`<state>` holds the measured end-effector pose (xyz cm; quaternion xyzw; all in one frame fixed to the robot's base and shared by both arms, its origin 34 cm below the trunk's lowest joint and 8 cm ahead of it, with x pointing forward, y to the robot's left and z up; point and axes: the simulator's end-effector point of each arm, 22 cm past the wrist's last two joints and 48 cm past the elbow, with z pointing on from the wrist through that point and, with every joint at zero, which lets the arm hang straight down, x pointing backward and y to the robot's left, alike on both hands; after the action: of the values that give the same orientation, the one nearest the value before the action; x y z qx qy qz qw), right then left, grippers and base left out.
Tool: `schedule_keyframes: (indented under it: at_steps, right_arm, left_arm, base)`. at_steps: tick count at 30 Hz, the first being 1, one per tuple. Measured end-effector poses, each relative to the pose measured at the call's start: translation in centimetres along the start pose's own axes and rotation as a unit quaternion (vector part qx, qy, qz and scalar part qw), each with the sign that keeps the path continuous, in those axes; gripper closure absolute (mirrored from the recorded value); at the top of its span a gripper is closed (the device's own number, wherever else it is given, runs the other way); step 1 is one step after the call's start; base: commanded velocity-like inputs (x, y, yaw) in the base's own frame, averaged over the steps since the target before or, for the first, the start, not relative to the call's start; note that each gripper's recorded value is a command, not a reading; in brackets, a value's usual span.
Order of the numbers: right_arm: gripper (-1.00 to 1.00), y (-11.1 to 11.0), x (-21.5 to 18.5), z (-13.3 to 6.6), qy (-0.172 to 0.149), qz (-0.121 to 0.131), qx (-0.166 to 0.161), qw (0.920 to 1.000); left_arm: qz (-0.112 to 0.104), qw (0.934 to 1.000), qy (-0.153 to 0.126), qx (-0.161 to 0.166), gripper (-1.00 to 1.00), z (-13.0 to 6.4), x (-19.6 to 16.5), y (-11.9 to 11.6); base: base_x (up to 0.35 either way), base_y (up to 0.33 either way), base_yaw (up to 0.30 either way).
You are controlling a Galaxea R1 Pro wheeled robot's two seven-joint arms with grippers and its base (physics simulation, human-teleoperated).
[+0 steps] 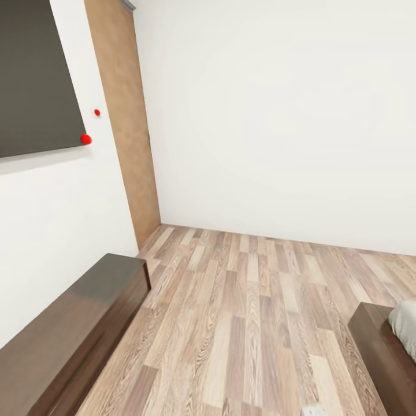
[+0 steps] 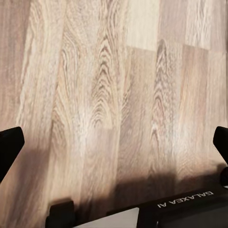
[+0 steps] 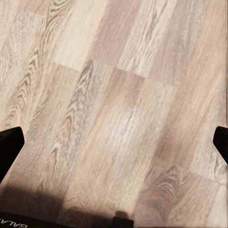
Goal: In the bedroom, move the book from the bed onto either nightstand, and place the two sandals side by side next to the bed.
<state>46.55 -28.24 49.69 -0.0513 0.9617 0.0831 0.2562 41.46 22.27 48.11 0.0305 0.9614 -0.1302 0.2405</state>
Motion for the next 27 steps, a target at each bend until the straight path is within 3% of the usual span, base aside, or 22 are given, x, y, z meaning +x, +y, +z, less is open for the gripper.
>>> schedule_keyframes:
  at_steps: [27]
  right_arm:
    - [-1.00, -0.03, 0.55, 0.16, 0.006, 0.004, 0.000, 1.0000]
  left_arm:
    - [-0.002, 1.0000, 0.006, 0.000, -1.00, 0.10, 0.58, 0.03]
  base:
    - [0.002, 0.000, -0.259]
